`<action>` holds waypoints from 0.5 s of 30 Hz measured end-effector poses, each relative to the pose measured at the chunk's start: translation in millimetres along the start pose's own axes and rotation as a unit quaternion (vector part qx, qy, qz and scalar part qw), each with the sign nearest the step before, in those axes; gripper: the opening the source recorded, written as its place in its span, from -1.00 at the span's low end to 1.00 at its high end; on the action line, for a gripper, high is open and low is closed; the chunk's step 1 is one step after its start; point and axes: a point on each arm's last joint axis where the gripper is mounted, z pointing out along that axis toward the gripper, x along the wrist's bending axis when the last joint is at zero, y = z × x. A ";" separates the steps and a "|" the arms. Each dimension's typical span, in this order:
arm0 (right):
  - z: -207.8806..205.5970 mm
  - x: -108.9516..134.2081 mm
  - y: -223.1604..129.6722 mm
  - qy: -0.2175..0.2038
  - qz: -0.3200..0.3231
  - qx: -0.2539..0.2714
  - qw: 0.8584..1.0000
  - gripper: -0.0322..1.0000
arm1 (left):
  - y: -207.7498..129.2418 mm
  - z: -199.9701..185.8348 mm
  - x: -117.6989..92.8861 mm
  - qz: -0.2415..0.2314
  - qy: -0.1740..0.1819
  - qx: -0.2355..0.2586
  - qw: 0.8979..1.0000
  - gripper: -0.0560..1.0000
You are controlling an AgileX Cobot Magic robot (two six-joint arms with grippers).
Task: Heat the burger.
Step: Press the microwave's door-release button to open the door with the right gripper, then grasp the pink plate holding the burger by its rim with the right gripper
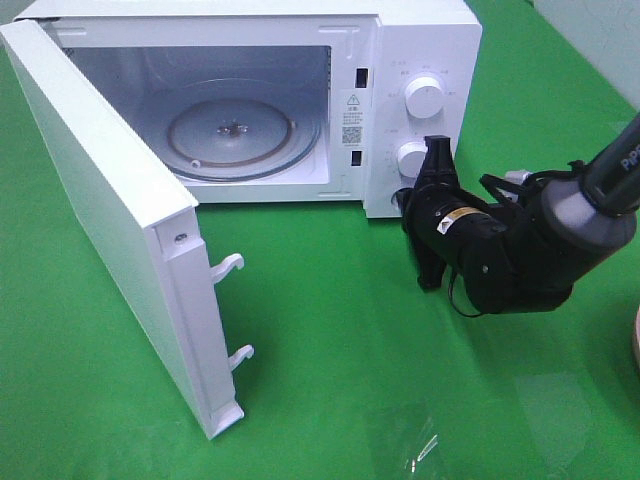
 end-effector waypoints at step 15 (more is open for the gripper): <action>-48.4 -8.7 -0.6 -0.073 -0.050 0.071 0.994 -0.90 | 0.0 0.0 0.0 0.000 0.000 0.000 1.000 0.98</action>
